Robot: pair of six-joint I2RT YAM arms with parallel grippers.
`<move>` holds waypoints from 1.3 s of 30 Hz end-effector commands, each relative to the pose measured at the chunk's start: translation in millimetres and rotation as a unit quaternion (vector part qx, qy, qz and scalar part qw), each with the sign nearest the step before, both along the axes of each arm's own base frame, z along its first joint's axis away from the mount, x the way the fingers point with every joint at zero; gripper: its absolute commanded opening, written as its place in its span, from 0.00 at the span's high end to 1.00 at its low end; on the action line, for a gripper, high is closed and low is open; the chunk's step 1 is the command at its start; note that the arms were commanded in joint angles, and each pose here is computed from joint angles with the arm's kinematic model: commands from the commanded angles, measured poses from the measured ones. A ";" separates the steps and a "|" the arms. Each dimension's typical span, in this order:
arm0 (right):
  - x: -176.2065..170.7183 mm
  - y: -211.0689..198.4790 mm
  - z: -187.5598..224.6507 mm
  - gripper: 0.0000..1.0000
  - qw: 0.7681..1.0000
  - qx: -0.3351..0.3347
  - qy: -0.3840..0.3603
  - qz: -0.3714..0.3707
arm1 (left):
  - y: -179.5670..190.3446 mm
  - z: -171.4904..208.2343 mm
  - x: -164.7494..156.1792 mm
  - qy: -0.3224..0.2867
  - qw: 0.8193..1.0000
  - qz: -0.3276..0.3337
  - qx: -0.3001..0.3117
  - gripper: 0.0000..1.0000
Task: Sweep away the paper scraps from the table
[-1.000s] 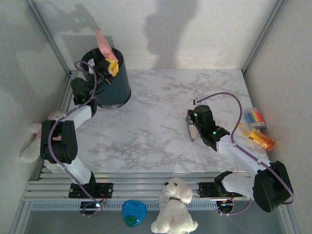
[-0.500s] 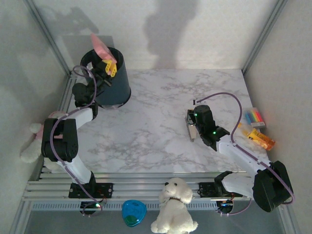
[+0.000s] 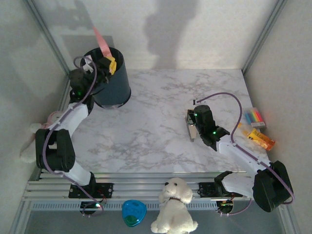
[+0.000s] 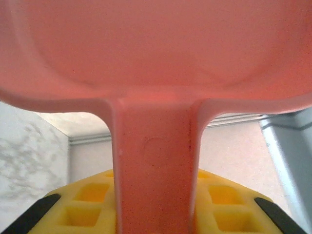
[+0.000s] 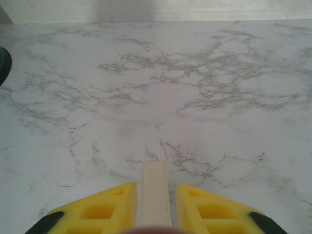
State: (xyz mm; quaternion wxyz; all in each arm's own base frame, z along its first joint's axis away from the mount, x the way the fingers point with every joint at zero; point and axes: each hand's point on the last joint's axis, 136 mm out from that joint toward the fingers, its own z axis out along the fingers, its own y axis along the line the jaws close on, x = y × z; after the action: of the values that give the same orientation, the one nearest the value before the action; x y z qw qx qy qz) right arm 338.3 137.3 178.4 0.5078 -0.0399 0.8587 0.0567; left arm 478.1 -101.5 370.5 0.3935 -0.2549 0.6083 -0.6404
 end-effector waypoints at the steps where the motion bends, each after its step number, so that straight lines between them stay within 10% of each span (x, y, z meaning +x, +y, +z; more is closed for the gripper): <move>1: 1.6 -3.2 -0.9 1.00 1.000 0.004 -0.002 -0.009 | -4.5 7.2 -6.4 -0.013 0.993 0.016 0.112 1.00; 11: 2.3 -3.7 2.1 1.00 1.000 0.008 -0.007 -0.012 | -40.8 -10.8 -8.5 -0.004 0.948 -0.014 0.318 1.00; 39: -0.5 -13.7 5.8 1.00 0.999 -0.005 -0.015 -0.029 | -130.3 -103.4 -19.2 0.034 0.719 -0.086 0.689 1.00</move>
State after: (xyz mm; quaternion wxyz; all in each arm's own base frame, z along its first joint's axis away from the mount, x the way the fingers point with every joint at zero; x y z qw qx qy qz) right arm 338.3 134.3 180.1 0.5109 -0.0358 0.8574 0.0505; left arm 461.4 -238.1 273.3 0.3914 0.0908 0.9072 -0.1244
